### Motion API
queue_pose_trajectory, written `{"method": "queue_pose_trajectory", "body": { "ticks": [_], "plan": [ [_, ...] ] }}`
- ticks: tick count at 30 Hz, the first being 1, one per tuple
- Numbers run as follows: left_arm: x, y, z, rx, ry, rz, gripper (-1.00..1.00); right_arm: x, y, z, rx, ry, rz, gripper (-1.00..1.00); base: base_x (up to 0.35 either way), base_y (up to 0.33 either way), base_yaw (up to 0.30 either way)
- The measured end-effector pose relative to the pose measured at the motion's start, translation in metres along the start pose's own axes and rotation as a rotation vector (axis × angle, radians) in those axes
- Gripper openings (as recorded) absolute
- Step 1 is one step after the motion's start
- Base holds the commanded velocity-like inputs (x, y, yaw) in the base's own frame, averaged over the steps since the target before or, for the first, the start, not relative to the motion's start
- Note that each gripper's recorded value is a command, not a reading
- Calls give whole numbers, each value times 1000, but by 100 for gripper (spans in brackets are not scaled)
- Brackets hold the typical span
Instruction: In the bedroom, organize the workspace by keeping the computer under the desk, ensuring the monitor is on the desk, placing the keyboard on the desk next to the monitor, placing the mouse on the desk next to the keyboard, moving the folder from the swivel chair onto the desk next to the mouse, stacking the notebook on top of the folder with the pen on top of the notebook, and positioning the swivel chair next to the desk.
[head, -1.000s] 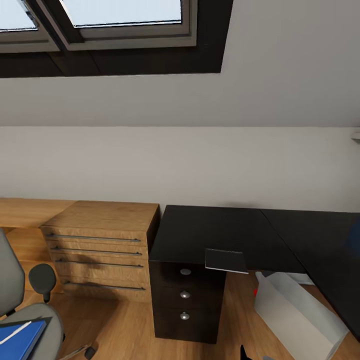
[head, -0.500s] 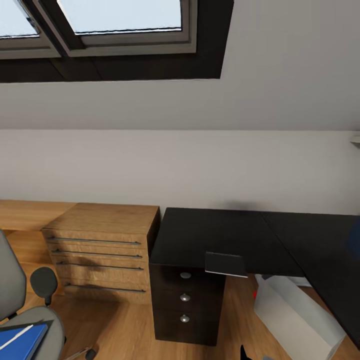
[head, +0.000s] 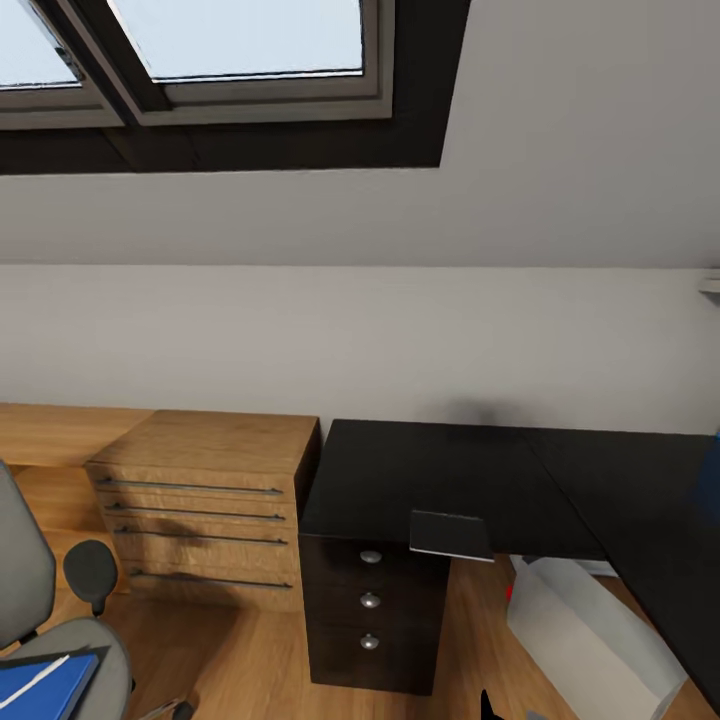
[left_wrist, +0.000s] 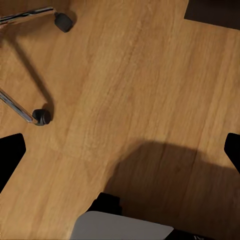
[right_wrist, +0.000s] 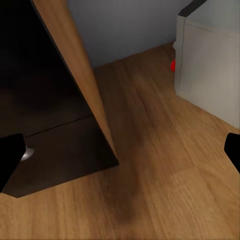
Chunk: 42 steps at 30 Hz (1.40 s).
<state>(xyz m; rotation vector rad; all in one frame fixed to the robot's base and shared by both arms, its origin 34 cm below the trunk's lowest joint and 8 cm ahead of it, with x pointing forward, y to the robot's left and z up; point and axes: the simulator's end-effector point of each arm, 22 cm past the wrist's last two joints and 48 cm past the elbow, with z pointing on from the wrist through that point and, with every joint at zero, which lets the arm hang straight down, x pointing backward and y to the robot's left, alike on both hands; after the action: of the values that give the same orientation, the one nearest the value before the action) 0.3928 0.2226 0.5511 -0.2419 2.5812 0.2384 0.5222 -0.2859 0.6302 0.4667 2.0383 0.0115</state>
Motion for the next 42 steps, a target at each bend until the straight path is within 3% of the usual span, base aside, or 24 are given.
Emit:
{"method": "queue_pose_trajectory", "body": {
  "ticks": [33,42],
  "plan": [
    [-20,11,-40,-10,2,2,100,-38,8,-26,0,1,0,100,0,0,0],
    [-19,14,-40,-18,5,-13,100,-38,8,-26,0,1,0,100,0,0,0]
  ]
}}
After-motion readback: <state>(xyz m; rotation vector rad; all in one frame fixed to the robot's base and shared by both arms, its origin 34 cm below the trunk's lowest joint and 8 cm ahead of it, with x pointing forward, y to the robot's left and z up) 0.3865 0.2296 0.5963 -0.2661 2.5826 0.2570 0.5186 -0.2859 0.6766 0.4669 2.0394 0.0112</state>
